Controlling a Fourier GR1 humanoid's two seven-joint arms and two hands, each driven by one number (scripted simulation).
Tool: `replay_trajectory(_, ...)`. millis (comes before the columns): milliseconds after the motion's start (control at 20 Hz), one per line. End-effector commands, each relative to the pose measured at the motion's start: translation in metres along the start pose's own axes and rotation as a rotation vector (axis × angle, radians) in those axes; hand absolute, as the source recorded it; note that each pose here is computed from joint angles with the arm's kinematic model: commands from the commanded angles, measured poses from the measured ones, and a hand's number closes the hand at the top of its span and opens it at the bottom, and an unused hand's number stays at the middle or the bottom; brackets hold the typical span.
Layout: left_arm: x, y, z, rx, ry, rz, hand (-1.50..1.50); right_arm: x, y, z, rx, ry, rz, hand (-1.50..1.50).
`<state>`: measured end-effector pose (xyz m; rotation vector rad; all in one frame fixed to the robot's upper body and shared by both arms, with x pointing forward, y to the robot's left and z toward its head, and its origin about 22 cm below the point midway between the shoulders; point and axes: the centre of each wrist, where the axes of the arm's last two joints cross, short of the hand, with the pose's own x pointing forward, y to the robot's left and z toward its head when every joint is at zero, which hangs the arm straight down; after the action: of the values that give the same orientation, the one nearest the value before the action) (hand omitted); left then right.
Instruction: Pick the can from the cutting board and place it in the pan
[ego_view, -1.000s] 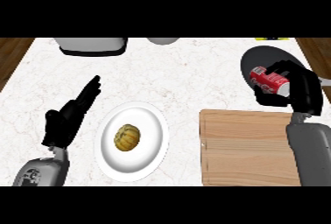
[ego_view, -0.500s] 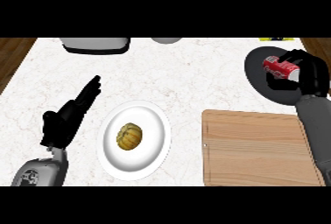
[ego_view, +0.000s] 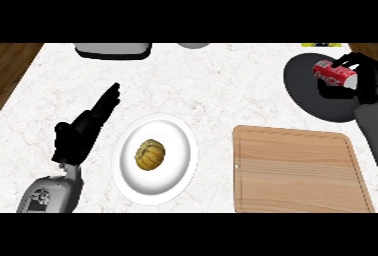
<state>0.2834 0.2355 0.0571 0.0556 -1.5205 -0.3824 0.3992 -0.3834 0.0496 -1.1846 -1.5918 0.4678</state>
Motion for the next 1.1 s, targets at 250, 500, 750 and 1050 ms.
replay_trajectory(250, 0.004, -0.011, -0.004, -0.044, -0.033, -0.024, 0.0, -0.02, -0.018, -0.002, 0.236, 0.265, 0.014, -1.5)
replay_trajectory(500, 0.013, -0.001, -0.005, -0.037, -0.035, -0.006, 0.0, -0.024, -0.012, 0.004, 0.17, 0.252, -0.168, -1.5)
replay_trajectory(750, 0.01, -0.01, -0.003, -0.034, -0.035, -0.013, 0.0, -0.017, -0.014, -0.003, 0.026, 0.219, -0.41, -1.5)
replay_trajectory(1050, 0.005, 0.007, -0.002, -0.005, -0.039, -0.005, 0.0, -0.051, -0.032, 0.014, 0.018, 0.236, -0.658, -1.5)
